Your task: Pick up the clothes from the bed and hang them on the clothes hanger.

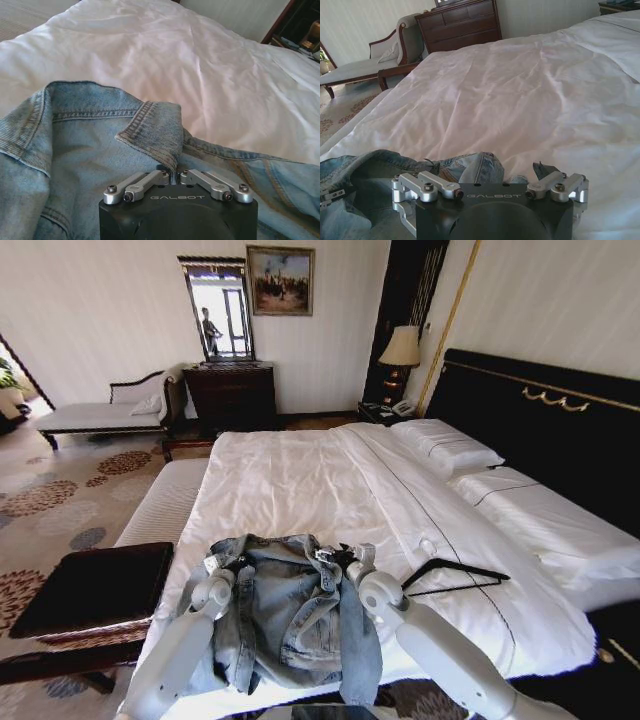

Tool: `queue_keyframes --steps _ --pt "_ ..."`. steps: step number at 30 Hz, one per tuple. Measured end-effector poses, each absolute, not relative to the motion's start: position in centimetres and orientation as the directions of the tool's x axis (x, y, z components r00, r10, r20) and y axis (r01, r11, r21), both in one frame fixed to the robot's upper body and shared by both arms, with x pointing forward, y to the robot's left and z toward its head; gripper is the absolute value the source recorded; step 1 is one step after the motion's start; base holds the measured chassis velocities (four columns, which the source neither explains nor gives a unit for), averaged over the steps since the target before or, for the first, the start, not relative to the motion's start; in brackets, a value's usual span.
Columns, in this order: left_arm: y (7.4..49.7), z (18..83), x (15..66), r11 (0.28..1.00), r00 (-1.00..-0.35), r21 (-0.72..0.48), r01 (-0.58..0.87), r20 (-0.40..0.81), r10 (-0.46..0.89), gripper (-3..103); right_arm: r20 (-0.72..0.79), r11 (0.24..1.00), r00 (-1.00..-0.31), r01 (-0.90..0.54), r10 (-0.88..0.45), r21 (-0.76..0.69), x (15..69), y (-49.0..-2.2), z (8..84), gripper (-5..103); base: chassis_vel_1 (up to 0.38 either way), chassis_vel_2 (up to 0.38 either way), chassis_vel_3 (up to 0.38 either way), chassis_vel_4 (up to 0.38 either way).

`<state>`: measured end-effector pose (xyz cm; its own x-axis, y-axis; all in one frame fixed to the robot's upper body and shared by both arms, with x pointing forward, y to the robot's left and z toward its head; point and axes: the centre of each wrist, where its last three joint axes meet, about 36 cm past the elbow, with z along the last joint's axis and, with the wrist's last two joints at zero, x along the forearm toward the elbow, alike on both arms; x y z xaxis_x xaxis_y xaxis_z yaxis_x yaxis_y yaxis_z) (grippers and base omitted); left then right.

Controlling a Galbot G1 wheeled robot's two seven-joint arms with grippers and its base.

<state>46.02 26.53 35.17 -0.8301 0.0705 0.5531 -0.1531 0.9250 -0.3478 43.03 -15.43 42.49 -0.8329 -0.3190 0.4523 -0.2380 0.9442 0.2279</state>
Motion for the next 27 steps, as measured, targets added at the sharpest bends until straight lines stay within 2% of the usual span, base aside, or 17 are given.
queue_keyframes --steps 6,10,11,13,16,19,24,25,26,27 --pt "25.4 37.0 45.5 0.913 -0.845 -0.394 -0.108 0.52 0.124 4 0.453 0.945 -0.834 -0.235 -0.316 0.226 43.0 -15.5 42.5 100 0.0 0.0 0.0 0.0" --pt "22.5 40.6 44.6 0.863 -0.857 -0.505 0.018 0.437 0.274 4 0.452 0.948 -0.837 -0.229 -0.308 0.222 43.0 -15.9 42.6 100 0.0 0.0 0.0 0.0" --pt "22.5 40.6 44.6 0.863 -0.857 -0.505 0.018 0.437 0.274 4 0.452 0.948 -0.837 -0.229 -0.308 0.222 43.0 -15.9 42.6 100 0.0 0.0 0.0 0.0" --pt "20.6 41.9 44.1 0.833 -0.843 -0.546 0.089 0.405 0.355 4 0.449 0.949 -0.84 -0.226 -0.304 0.219 43.1 -16.1 42.8 100 0.0 0.0 0.0 0.0" --pt "19.3 42.5 43.8 0.815 -0.828 -0.565 0.129 0.392 0.402 4 0.446 0.95 -0.843 -0.223 -0.301 0.218 43.2 -16.2 42.9 100 0.0 0.0 0.0 0.0" --pt "17.2 43.9 43.6 0.754 -0.805 -0.63 0.186 0.342 0.485 4 0.442 0.952 -0.848 -0.213 -0.293 0.221 43.5 -16.5 43.1 100 0.0 0.0 0.0 0.0" --pt "18.0 44.0 43.4 0.712 -0.823 -0.683 0.163 0.304 0.48 4 0.443 0.953 -0.849 -0.207 -0.288 0.223 43.6 -16.6 43.1 100 0.0 0.0 0.0 0.0" --pt "19.5 43.4 43.0 0.705 -0.836 -0.697 0.13 0.305 0.456 4 0.443 0.953 -0.849 -0.206 -0.287 0.223 43.6 -16.7 43.1 100 0.0 0.0 0.0 0.0" --pt "24.1 41.4 41.3 0.718 -0.864 -0.694 0.043 0.335 0.376 4 0.449 0.953 -0.846 -0.205 -0.286 0.222 43.7 -16.7 42.8 100 0.0 0.0 0.0 0.0" --pt "24.9 41.0 41.0 0.72 -0.867 -0.693 0.028 0.342 0.362 4 0.45 0.953 -0.846 -0.205 -0.286 0.221 43.7 -16.6 42.8 100 0.0 0.0 0.0 0.0"
